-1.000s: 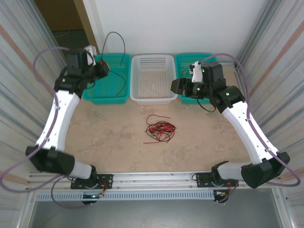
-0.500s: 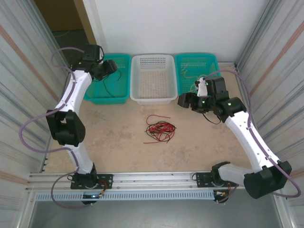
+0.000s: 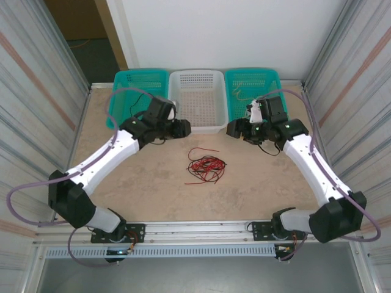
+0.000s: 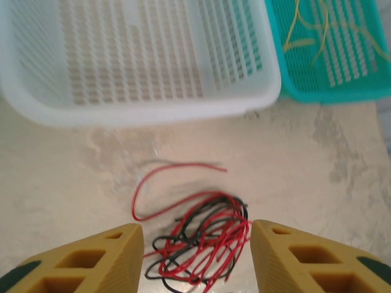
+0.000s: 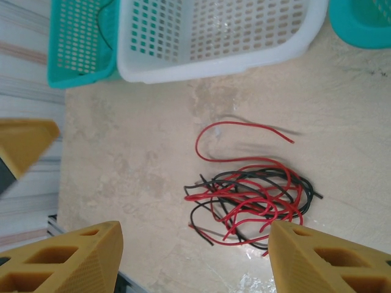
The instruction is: Untangle the cables
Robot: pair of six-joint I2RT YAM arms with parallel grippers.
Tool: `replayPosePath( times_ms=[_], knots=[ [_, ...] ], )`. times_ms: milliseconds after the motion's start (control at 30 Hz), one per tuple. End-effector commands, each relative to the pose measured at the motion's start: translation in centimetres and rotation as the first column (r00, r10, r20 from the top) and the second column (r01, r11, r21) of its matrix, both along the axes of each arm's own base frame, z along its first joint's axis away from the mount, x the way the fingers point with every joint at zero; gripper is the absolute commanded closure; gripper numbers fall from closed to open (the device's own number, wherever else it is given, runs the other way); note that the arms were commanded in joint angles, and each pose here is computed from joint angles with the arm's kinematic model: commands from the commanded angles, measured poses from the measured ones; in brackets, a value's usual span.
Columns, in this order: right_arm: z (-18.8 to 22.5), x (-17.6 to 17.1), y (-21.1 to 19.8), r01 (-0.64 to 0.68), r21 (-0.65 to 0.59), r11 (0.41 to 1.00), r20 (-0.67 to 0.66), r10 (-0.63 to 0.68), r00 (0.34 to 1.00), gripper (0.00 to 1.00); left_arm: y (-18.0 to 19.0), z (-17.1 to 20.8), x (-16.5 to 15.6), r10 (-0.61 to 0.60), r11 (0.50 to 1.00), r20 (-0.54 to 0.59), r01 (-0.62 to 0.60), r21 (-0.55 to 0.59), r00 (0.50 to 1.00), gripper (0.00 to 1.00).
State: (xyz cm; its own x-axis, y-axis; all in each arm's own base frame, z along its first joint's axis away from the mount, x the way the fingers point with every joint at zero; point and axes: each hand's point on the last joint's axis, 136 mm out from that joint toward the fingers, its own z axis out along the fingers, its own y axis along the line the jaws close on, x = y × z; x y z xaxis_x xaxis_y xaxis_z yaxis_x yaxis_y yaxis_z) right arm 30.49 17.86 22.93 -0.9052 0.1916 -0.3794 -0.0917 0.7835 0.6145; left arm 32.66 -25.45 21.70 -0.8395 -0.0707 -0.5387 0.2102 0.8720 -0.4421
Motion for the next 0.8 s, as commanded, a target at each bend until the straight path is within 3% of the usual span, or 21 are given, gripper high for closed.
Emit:
replayPosePath(
  times_ms=[0, 133, 333, 467, 633, 767],
  knots=[
    [-1.4, 1.8, 0.3, -0.013, -0.017, 1.000, -0.013, 0.012, 1.000, 0.37, -2.3, -0.2, 0.1, -0.073, 0.994, 0.019, 0.074, -0.076, 0.997, 0.52],
    [-2.9, 2.7, 1.0, -0.021, -0.029, 0.999, -0.130, 0.017, 0.991, 0.41, -3.1, 0.9, 0.5, -0.107, 0.991, 0.020, 0.109, -0.079, 0.994, 0.52],
    [-0.7, 1.7, 2.5, 0.012, 0.019, 1.000, -0.295, -0.006, 0.955, 0.47, -2.1, 3.4, -1.1, 0.001, 0.996, -0.168, -0.016, -0.088, 0.986, 0.57],
    [-0.5, -0.4, 4.1, -0.024, -0.023, 0.999, -0.282, 0.016, 0.959, 0.47, -1.1, 3.0, -3.1, 0.016, 0.994, -0.208, -0.038, -0.104, 0.978, 0.57],
    [-4.9, -4.2, 5.4, -0.126, -0.180, 0.976, -0.214, 0.086, 0.973, 0.47, 0.2, -1.5, -5.2, 0.038, 0.992, -0.185, -0.060, -0.113, 0.982, 0.56],
    [-7.4, -7.0, 6.9, -0.207, -0.257, 0.944, -0.195, 0.159, 0.968, 0.45, 1.2, -3.0, -6.1, 0.042, 0.989, -0.150, -0.063, -0.134, 0.988, 0.56]
  ],
)
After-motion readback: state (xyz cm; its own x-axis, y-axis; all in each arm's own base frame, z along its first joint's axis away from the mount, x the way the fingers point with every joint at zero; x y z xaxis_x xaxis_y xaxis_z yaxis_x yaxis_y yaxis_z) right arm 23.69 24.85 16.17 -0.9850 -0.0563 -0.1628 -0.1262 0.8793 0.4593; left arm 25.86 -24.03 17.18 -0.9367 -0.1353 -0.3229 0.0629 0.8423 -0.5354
